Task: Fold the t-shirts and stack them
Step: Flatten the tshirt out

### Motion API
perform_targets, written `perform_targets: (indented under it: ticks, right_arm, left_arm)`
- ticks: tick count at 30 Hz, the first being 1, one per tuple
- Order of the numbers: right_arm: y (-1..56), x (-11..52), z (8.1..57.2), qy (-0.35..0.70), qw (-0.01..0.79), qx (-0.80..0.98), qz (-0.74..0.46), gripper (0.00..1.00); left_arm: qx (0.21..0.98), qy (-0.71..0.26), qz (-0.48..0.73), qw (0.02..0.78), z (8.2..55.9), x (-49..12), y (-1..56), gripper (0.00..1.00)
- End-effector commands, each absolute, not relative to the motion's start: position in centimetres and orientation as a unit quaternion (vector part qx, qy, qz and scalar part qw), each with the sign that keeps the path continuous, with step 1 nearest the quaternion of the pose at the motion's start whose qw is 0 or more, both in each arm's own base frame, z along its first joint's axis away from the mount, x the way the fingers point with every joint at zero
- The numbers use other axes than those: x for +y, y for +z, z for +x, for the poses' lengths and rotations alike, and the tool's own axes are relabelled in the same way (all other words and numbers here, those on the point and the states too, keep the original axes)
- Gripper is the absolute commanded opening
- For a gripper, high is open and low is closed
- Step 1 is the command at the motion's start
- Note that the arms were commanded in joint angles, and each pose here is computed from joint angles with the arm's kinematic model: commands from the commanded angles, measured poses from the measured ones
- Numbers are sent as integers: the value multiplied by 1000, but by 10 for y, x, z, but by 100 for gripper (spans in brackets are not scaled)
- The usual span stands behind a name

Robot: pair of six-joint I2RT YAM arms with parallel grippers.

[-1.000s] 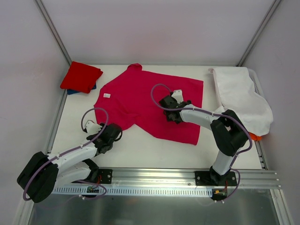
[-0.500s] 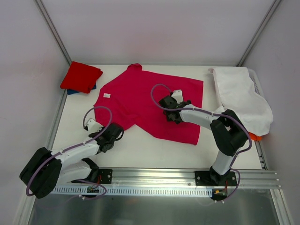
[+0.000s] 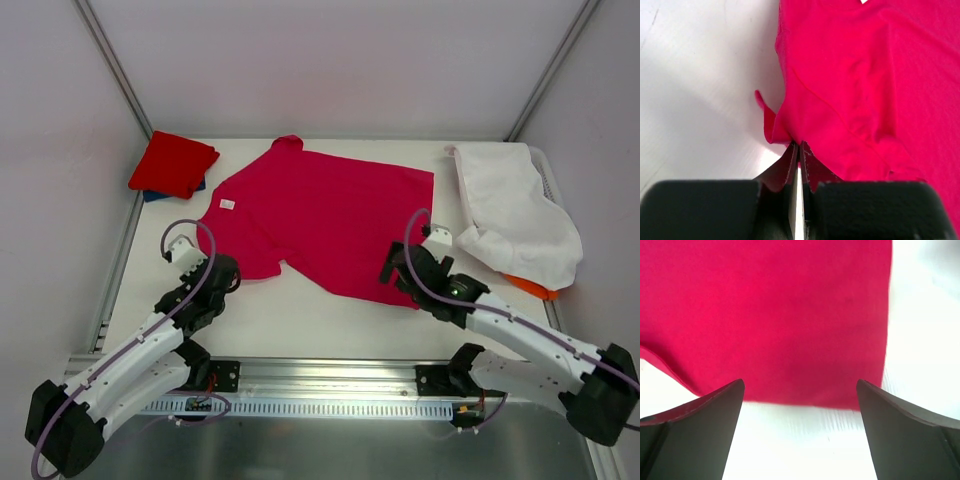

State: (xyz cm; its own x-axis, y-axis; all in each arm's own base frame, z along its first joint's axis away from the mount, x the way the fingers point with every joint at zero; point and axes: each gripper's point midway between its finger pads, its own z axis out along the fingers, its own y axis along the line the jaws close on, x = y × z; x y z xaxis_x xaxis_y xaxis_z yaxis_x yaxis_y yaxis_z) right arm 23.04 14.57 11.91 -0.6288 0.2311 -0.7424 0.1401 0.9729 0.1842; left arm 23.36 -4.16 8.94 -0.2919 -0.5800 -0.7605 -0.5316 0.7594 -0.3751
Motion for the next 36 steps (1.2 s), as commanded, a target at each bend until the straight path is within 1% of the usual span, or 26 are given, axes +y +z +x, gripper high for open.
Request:
perform_targets:
  ticks: [1, 3, 4, 10, 12, 13, 14, 16, 22, 26, 27, 28, 29, 31, 32, 33, 34, 36]
  right_arm:
    - [91, 136, 200, 105, 387, 900, 174, 99]
    - [94, 133, 192, 151, 393, 881, 217, 99]
    - [82, 125, 187, 147, 392, 880, 224, 99]
    - [70, 104, 182, 152, 404, 854, 290, 99]
    - [65, 100, 181, 129, 393, 862, 294, 99]
    - [53, 96, 176, 92, 371, 877, 290, 99]
    - [56, 100, 178, 85, 366, 881, 288, 100]
    - [40, 104, 175, 60, 332, 897, 286, 100]
    - [15, 112, 177, 69, 297, 905, 297, 99]
    - [9, 109, 182, 80, 295, 901, 309, 99]
    - [8, 107, 182, 82, 297, 899, 310, 94]
    - [9, 105, 184, 83, 300, 896, 316, 91]
    - [8, 103, 184, 83, 299, 897, 315, 82]
    - [10, 100, 185, 84, 304, 894, 318, 74]
    - [11, 99, 186, 83, 305, 894, 317, 63]
    - [11, 98, 186, 83, 307, 893, 319, 59]
    - [11, 97, 185, 83, 306, 893, 319, 51]
    - [10, 95, 185, 83, 306, 892, 323, 41]
  left_arm:
    - [820, 2, -309, 482, 229, -32, 91, 0]
    - [822, 1, -310, 478, 229, -32, 88, 0]
    - [823, 0, -311, 475, 228, -33, 86, 0]
    - [829, -4, -314, 463, 229, -38, 82, 0]
    - [831, -4, -308, 462, 230, -39, 84, 0]
    - [832, -2, -307, 463, 230, -39, 85, 0]
    - [831, -4, -307, 464, 231, -39, 86, 0]
    - [830, -7, -306, 466, 231, -40, 88, 0]
    - [829, -13, -302, 470, 230, -40, 90, 0]
    - [829, -14, -301, 470, 228, -39, 88, 0]
    - [830, -13, -302, 469, 228, -39, 87, 0]
    - [831, -14, -302, 467, 228, -39, 86, 0]
    - [832, -14, -303, 465, 227, -39, 84, 0]
    - [833, -13, -303, 462, 226, -40, 82, 0]
    - [834, -13, -304, 461, 226, -40, 82, 0]
    - [834, -12, -304, 461, 226, -39, 81, 0]
    - [834, -10, -305, 460, 226, -39, 81, 0]
    - [834, -9, -304, 459, 227, -39, 80, 0]
